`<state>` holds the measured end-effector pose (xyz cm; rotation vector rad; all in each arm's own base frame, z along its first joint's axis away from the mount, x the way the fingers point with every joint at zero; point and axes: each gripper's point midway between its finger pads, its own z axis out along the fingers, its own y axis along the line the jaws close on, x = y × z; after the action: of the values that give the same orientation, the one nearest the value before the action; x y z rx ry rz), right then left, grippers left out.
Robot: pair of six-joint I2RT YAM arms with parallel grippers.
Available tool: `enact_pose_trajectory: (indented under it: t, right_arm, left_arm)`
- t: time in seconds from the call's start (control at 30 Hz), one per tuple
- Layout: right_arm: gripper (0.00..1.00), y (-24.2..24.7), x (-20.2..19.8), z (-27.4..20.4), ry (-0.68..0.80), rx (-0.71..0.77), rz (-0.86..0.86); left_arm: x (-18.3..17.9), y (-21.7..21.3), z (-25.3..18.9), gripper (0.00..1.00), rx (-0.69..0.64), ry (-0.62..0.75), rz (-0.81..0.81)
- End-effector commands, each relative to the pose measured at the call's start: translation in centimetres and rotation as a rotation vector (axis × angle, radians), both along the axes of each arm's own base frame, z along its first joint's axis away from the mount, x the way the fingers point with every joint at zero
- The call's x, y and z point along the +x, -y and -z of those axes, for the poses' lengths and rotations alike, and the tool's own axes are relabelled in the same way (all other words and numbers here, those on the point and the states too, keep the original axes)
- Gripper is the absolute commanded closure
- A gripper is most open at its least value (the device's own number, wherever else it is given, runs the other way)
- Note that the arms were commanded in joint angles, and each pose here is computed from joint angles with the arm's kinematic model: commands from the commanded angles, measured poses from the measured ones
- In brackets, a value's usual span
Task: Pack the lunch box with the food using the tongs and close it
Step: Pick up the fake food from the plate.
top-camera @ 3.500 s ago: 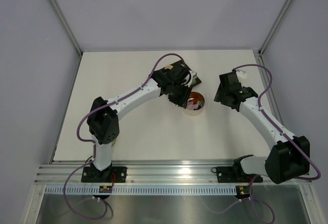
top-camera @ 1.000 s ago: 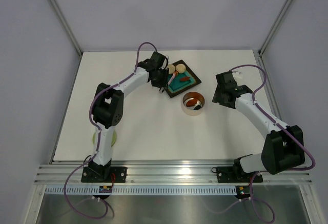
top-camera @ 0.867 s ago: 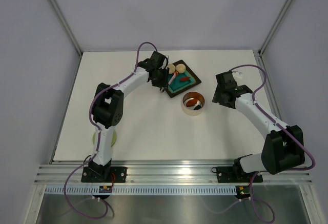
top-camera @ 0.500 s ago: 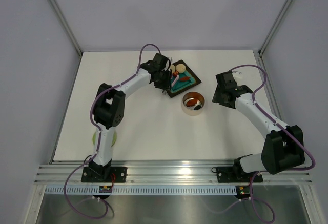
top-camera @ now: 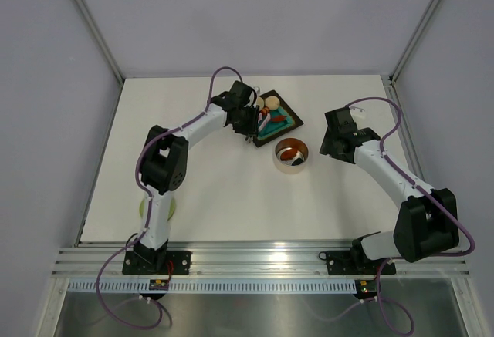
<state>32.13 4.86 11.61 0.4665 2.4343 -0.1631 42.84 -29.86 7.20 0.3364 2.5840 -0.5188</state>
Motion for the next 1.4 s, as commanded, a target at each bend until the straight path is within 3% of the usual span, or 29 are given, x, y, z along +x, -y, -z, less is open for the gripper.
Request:
enact_pose_trajectory:
  t: [0.0,0.43,1.03,1.37]
  right_arm:
    - [0.31,0.0,1.5,-2.0,0.063,0.013,0.010]
    - [0.31,-0.3,1.5,-2.1,0.065,0.025,0.001]
    - [0.31,-0.1,1.3,-2.1,0.064,0.019,0.008]
    - [0.31,0.0,1.2,-2.2,0.066,0.018,0.011]
  left_arm:
    - [0.1,0.9,-3.4,0.68,-0.059,0.087,0.032]
    - [-2.5,1.3,-3.6,0.68,-0.087,0.046,0.168]
    - [0.3,3.4,-2.7,0.65,-0.095,0.036,0.180]
    - [1.0,2.2,-1.8,0.61,-0.006,0.045,0.166]
